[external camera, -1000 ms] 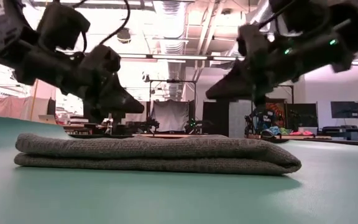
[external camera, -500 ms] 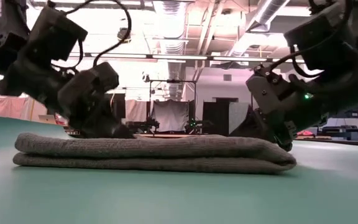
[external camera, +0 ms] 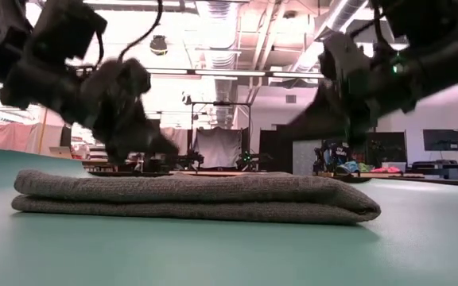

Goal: Roll towel
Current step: Roll the gray towel

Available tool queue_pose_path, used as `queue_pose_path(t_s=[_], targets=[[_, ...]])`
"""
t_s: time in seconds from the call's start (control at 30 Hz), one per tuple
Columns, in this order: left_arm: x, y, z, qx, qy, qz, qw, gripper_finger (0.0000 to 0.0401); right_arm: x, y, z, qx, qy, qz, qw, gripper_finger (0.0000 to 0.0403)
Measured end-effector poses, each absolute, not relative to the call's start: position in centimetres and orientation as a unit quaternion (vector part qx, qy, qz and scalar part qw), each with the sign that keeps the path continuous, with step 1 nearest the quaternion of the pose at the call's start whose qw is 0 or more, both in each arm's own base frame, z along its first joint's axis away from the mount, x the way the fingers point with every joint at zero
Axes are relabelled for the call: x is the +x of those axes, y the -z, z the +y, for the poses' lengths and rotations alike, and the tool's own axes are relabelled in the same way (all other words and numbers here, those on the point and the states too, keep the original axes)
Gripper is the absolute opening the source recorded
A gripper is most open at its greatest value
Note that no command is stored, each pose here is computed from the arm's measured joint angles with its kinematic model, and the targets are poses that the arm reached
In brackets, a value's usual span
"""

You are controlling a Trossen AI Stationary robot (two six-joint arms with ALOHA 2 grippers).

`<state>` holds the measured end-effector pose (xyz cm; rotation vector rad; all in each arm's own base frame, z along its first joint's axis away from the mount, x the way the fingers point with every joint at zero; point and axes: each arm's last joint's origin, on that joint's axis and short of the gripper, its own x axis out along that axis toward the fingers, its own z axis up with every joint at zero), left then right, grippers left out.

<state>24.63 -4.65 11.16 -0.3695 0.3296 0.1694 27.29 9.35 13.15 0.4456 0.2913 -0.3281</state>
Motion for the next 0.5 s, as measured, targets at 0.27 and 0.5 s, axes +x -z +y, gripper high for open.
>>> queue_pose_path(t_s=[0.27, 0.5], targets=[[24.3, -16.1, -8.1, -0.183, -0.018, 0.118, 0.976, 0.0, 27.7, -15.4, 12.3, 0.177, 0.109, 0.153, 0.966, 0.0009], [24.2, -16.9, -13.3, -0.109, 0.006, 0.197, 0.974, 0.0, 30.4, -14.2, 16.8, 0.17, 0.077, 0.174, 0.967, 0.0009]])
